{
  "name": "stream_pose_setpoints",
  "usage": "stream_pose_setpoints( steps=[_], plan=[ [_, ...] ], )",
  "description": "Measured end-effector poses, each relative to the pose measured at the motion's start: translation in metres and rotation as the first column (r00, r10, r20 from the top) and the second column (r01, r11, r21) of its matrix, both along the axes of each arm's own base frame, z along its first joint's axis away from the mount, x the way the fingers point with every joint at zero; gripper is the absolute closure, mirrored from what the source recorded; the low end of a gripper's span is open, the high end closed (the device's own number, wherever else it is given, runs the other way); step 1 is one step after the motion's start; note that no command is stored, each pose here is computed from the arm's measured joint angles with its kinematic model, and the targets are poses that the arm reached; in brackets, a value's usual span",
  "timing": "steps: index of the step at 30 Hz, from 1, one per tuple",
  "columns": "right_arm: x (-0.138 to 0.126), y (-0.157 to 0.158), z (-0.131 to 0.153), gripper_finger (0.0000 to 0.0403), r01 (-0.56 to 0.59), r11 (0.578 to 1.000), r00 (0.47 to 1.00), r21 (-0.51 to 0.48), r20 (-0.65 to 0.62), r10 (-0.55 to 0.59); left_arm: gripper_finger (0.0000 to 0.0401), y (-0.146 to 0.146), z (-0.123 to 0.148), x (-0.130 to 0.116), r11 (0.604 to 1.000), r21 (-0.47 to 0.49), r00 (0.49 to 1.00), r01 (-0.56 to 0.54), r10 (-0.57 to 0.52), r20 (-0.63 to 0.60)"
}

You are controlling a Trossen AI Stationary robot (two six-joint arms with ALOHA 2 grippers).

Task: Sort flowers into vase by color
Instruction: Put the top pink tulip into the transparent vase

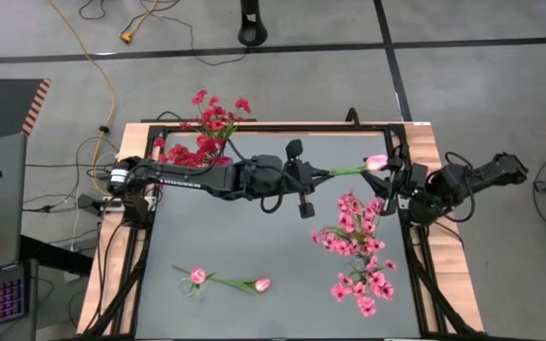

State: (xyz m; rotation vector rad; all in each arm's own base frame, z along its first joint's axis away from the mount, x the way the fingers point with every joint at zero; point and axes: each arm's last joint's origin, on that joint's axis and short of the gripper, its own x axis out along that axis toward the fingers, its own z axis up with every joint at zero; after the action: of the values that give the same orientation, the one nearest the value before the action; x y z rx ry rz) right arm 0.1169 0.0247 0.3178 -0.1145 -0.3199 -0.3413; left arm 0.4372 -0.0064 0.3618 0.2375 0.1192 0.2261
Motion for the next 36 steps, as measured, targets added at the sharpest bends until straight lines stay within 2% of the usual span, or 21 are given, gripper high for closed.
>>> stream_pose_setpoints(
  steps=[6, 9, 17, 23, 27, 34, 36],
  plan=[
    [0.001, -0.001, 0.001, 0.0247, -0.06, 0.998, 0.998, -0.036, 0.014, 0.06, 0.0401, 0.0, 0.0, 0.0, 1.0, 0.0, 1.0, 0.0, 0.0, 0.0],
    [0.002, -0.003, 0.001, 0.0255, -0.058, 0.998, 0.998, -0.012, 0.022, 0.058, 0.0401, 0.0, 0.0, 0.0, 1.0, 0.0, 1.0, -0.001, 0.001, 0.0],
    [0.005, -0.005, 0.001, 0.0258, -0.086, 0.996, 0.996, -0.035, 0.034, 0.087, 0.0401, 0.0, 0.0, 0.0, 1.0, 0.001, 1.0, -0.001, 0.001, 0.0],
    [0.012, -0.007, 0.0, 0.0266, -0.058, 0.998, 0.998, -0.037, 0.03, 0.059, 0.0401, 0.0, 0.0, 0.0, 1.0, 0.001, 1.0, -0.002, 0.002, 0.0],
    [0.014, -0.008, -0.001, 0.0298, -0.044, 0.998, 0.999, -0.039, 0.019, 0.045, 0.0401, 0.0, 0.0, 0.0, 1.0, 0.001, 1.0, -0.003, 0.003, -0.001],
    [0.014, -0.009, -0.001, 0.0384, -0.045, 0.998, 0.999, -0.042, 0.022, 0.046, 0.0401, 0.001, -0.002, 0.0, 1.0, 0.001, 1.0, -0.009, 0.009, -0.016],
    [0.014, -0.009, -0.001, 0.0385, -0.045, 0.998, 0.999, -0.041, 0.02, 0.046, 0.04, 0.001, -0.003, 0.0, 1.0, -0.006, 1.0, -0.01, 0.01, -0.027]
  ],
)
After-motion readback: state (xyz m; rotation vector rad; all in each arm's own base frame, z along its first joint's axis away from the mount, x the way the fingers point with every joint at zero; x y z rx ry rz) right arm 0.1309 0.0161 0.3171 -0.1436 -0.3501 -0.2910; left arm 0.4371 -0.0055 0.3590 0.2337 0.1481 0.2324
